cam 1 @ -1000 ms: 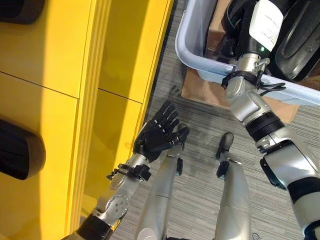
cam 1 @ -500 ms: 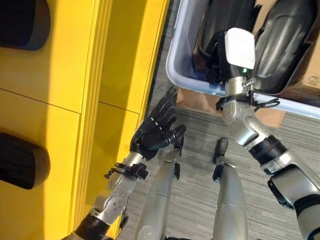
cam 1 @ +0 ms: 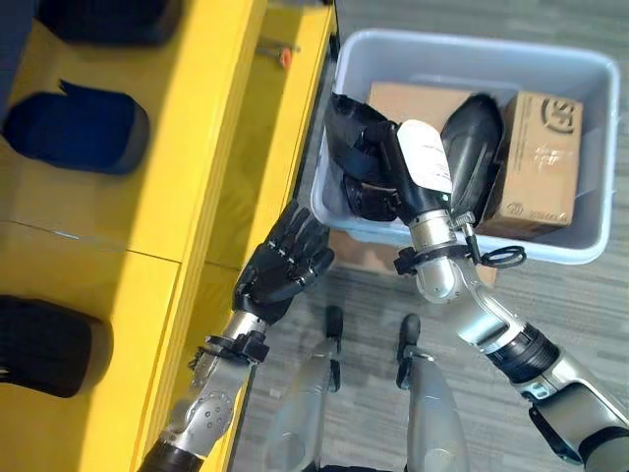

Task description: Move parts from the plastic box to the shelf.

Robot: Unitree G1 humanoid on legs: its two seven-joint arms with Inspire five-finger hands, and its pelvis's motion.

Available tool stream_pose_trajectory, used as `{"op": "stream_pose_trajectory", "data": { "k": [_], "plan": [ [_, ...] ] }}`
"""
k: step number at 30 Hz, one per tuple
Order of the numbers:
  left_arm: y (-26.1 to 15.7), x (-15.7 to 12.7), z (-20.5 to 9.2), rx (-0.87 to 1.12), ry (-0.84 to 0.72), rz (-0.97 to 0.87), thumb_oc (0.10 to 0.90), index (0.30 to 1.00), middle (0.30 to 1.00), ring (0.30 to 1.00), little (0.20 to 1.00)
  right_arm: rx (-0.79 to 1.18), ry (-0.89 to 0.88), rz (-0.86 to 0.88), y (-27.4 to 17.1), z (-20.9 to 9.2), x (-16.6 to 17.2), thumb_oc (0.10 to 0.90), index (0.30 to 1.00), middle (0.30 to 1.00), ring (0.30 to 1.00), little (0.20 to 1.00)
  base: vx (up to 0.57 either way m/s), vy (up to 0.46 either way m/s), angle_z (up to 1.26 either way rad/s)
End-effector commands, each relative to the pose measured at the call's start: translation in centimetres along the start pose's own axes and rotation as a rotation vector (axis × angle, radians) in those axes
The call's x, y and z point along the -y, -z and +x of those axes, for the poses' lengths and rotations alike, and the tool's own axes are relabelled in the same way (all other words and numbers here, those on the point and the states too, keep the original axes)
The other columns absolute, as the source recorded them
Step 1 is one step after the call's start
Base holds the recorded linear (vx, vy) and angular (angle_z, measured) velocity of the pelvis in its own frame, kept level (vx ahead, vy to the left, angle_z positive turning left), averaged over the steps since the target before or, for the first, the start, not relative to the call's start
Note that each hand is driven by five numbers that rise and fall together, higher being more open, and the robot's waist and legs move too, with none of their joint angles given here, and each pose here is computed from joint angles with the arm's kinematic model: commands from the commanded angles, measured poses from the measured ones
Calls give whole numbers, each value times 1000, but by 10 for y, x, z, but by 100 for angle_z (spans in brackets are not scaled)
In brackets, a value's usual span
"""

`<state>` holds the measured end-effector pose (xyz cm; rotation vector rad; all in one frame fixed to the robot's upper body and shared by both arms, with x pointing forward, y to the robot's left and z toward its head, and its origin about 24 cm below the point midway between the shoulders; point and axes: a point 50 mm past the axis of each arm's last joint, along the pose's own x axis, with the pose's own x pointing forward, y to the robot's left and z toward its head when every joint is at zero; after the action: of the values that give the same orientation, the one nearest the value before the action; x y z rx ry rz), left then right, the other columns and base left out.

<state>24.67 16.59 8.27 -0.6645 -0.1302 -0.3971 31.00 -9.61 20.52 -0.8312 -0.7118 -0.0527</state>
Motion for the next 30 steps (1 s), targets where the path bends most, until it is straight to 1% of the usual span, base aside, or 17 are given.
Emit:
{"op": "stream_pose_trajectory", "data": {
  "k": [1,3,7,11,15,16,18,22,25,26,28,30],
  "plan": [
    [-25,35,4,129,228,63,900,1000,1000,1000,1000,363,283,125,-69,18,57,400,300,300,300,300,77,-21,-4],
    [-23,35,3,126,228,56,900,1000,1000,1000,1000,342,284,131,-66,17,59,400,300,300,300,300,58,-15,-3],
    [-15,34,2,105,226,64,900,1000,1000,1000,1000,237,295,142,-48,12,59,400,300,300,300,300,78,9,-4],
    [-13,31,0,104,217,64,900,1000,1000,1000,1000,196,322,171,-38,6,62,400,300,300,300,300,43,21,-3],
    [-9,29,-4,87,215,77,900,1000,1000,1000,1000,180,372,225,-31,-4,68,400,300,300,300,300,37,68,-2],
    [-2,26,-9,45,216,66,900,1000,1000,1000,1000,192,403,259,-27,-15,75,400,300,300,300,300,47,170,-2],
    [4,26,-11,0,236,68,900,1000,1000,1000,1000,203,416,260,-27,-19,78,400,300,300,300,300,7,178,-4],
    [28,34,-10,-162,374,135,900,1000,1000,1000,1000,171,424,201,-17,-26,83,400,300,300,300,300,-92,295,-9],
    [33,38,-8,-203,414,136,900,1000,1000,1000,1000,136,429,186,-9,-29,83,400,300,300,300,300,-85,262,-16],
    [36,40,-6,-216,429,177,900,1000,1000,1000,1000,102,409,181,-3,-30,79,400,300,300,300,300,-166,310,-12],
    [37,39,-3,-213,419,160,900,1000,1000,1000,1000,73,387,173,2,-33,73,400,300,300,300,300,-226,264,-25],
    [35,39,-1,-205,418,137,900,1000,1000,1000,1000,48,370,176,8,-42,66,400,300,300,300,300,-207,134,-27]
  ]
}}
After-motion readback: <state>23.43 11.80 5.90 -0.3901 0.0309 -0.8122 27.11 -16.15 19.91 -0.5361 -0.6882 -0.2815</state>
